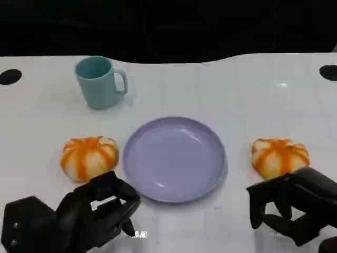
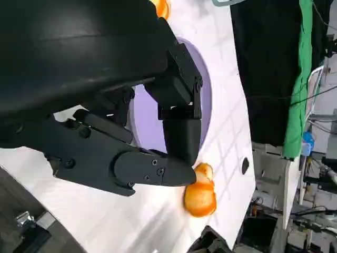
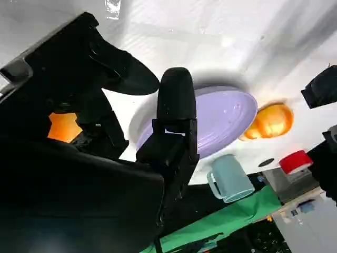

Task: Grasp the bread from the table and place it into the plate.

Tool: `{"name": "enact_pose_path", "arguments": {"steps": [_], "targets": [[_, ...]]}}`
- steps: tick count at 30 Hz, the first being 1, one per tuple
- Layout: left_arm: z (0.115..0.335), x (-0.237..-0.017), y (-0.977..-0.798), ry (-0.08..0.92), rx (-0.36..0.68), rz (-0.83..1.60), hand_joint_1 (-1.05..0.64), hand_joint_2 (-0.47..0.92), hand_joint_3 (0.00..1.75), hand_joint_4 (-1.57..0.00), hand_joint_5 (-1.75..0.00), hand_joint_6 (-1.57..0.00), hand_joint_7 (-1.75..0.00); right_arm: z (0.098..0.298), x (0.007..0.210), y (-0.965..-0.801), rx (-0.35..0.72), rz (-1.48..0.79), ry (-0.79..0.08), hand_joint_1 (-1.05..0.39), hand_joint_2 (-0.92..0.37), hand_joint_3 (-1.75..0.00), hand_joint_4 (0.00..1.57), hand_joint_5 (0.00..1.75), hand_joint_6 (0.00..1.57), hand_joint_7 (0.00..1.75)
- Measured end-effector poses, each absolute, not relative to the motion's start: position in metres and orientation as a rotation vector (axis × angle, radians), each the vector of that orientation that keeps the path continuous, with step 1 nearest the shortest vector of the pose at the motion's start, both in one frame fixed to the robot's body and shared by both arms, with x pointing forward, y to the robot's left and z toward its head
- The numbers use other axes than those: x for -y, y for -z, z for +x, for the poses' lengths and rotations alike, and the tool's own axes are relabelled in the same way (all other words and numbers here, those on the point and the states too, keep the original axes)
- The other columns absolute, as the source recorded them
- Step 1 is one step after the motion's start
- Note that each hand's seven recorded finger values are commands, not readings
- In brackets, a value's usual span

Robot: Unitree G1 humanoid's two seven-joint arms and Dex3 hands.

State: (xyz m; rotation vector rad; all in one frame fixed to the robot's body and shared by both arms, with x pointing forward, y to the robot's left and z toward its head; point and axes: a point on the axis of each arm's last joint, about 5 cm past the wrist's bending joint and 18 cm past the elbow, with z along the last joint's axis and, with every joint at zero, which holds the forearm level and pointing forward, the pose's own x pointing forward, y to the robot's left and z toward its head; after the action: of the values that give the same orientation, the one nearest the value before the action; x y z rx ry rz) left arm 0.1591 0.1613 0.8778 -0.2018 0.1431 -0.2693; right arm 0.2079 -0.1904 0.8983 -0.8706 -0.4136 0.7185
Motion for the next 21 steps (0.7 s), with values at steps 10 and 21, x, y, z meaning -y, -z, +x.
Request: {"name": "enact_pose_path", "arguments": {"steps": [10, 21], "targets": [[0.1591, -0.1613, -0.8777, 0.269, -0.145, -0.202, -0.52, 0.92, 0.26, -0.73, -1.75, -0.74, -1.38, 0.2079, 0.1904, -0.8983, 0.413, -0.872, -0.719, -0.07, -0.41, -1.18, 0.87, 1.74, 0.85, 1.27], [0.1591, -0.1613, -0.8777, 0.269, -0.145, -0.202, -0.53, 0.92, 0.27, -0.72, -1.75, -0.74, -1.38, 0.208, 0.1905, -0.8984, 0.413, -0.867, -0.717, -0.06, -0.44, -1.17, 0.86, 1.68, 0.87, 1.14]]}}
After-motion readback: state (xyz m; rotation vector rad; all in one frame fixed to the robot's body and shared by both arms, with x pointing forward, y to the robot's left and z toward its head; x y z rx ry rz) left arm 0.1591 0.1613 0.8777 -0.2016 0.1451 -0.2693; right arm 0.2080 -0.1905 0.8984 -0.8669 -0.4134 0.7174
